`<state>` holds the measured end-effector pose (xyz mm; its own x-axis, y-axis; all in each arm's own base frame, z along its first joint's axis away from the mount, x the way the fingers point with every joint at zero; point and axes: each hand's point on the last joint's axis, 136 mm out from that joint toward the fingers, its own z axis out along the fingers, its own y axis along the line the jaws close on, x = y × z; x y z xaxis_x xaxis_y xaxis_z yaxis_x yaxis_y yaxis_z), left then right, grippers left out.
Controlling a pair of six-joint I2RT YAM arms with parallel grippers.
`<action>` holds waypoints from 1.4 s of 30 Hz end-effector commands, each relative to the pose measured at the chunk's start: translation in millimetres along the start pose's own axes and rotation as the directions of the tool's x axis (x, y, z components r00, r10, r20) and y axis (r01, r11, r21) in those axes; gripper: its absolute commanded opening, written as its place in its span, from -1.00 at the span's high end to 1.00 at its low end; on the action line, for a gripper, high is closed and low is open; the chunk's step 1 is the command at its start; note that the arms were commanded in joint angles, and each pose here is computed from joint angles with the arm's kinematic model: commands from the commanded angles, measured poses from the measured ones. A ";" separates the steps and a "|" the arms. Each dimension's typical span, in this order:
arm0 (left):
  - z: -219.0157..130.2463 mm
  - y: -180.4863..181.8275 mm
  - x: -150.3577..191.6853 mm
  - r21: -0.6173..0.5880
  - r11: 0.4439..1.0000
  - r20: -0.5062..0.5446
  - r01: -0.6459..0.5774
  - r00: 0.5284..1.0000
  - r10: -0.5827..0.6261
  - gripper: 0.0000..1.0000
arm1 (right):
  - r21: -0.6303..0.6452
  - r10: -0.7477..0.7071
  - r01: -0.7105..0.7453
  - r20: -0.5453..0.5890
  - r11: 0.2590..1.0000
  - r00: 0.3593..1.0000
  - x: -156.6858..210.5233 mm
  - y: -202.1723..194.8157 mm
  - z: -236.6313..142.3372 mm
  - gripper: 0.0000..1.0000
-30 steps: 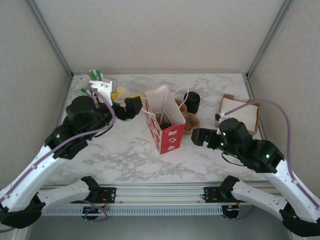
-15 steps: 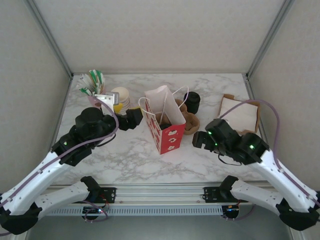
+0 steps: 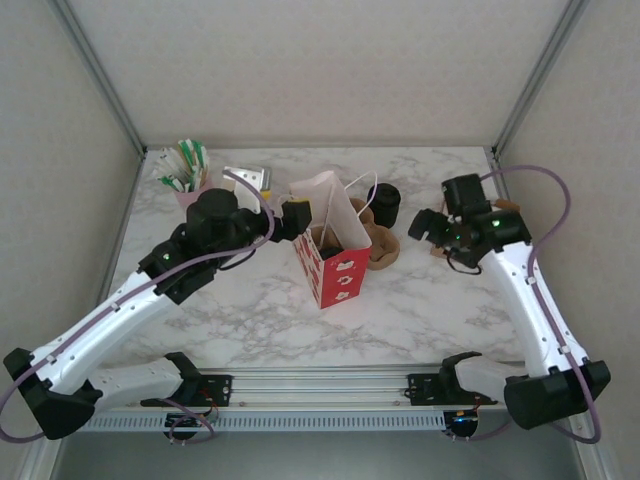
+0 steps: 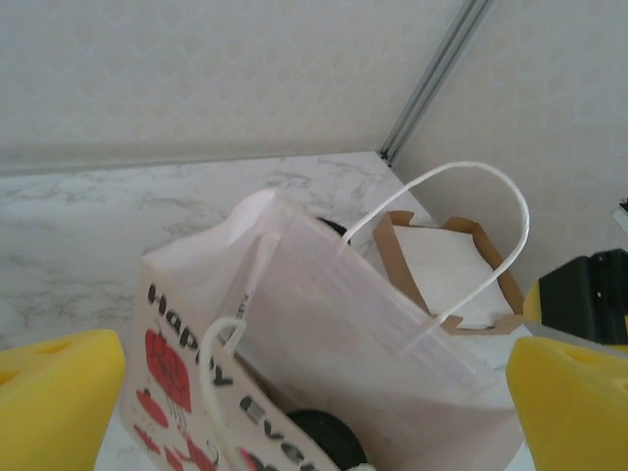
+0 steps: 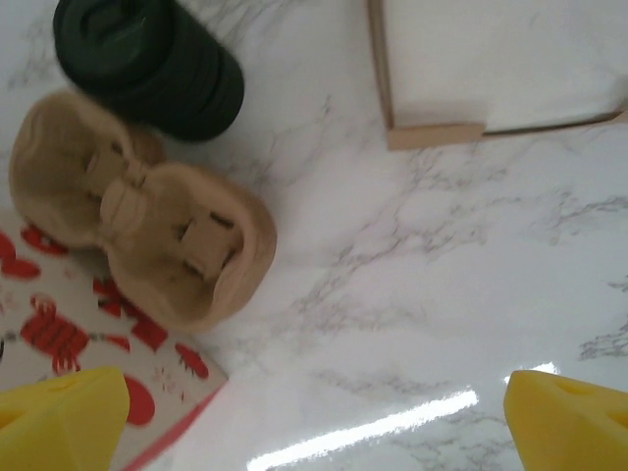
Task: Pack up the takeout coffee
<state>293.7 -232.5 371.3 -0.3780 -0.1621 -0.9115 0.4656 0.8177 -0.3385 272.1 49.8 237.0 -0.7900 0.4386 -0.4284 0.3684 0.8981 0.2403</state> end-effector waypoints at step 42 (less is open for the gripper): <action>54.2 41.8 3.1 -0.097 0.993 -0.030 -0.062 0.998 0.059 -0.99 | 0.216 0.023 0.071 -0.407 0.974 0.913 -90.9 -127.9 266.3 -0.56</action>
<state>351.8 -226.6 338.8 -0.3866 -0.0978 -0.9171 0.3902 0.8836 -0.2587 446.4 -99.0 37.4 -0.8991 0.4125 -0.1462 0.4118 0.9105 0.0365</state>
